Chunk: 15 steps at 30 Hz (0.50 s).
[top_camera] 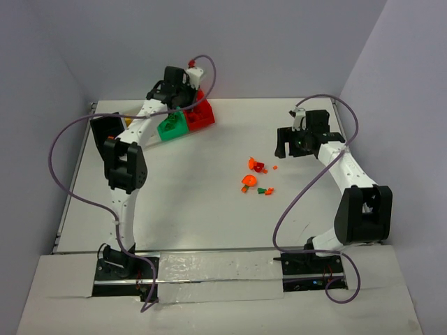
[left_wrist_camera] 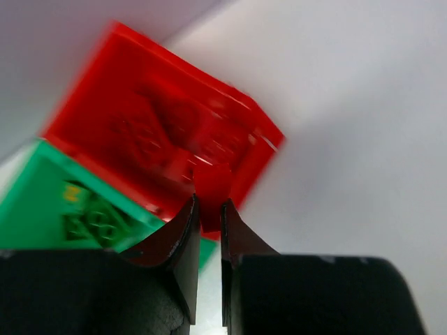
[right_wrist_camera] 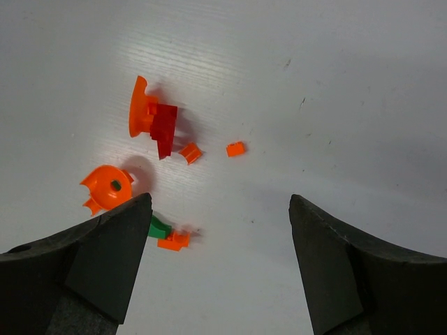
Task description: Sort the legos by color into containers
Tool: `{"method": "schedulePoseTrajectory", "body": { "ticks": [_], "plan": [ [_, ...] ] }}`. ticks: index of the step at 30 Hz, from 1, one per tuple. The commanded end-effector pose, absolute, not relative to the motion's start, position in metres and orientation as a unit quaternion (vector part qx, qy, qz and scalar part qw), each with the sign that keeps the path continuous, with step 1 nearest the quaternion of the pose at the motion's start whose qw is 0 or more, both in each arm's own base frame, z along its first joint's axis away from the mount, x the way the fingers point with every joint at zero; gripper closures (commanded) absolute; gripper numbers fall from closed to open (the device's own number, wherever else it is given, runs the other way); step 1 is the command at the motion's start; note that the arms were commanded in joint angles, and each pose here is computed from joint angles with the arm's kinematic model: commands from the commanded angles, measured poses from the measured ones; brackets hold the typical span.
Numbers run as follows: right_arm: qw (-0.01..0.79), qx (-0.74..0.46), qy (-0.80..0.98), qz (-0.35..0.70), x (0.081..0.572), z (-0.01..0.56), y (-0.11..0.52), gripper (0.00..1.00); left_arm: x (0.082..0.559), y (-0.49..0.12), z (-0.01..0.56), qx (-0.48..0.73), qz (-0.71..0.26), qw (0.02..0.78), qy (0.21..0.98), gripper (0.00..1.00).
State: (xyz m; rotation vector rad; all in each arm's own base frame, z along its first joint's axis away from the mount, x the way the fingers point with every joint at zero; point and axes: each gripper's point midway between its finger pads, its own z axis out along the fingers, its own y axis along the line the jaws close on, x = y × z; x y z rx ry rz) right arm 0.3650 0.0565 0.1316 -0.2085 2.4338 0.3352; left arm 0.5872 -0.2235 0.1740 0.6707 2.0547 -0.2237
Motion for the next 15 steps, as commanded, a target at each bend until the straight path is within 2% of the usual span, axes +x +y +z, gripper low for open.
{"method": "schedulePoseTrajectory", "body": {
  "ticks": [1, 6, 11, 15],
  "plan": [
    [0.328, -0.082, 0.932, 0.131, 0.363, 0.128, 0.055, 0.14, 0.615, -0.208, 0.15, 0.226, -0.081, 0.475, 0.847, 0.99],
    [0.323, -0.081, 0.933, 0.14, 0.362, 0.125, 0.058, 0.15, 0.632, -0.21, 0.144, 0.219, -0.098, 0.494, 0.836, 0.89],
    [0.318, -0.079, 0.932, 0.153, 0.363, 0.124, 0.063, 0.16, 0.64, -0.214, 0.151, 0.22, -0.111, 0.514, 0.822, 0.86],
    [0.316, -0.076, 0.932, 0.16, 0.364, 0.125, 0.065, 0.16, 0.644, -0.215, 0.151, 0.218, -0.11, 0.517, 0.82, 0.58]
  ]
}}
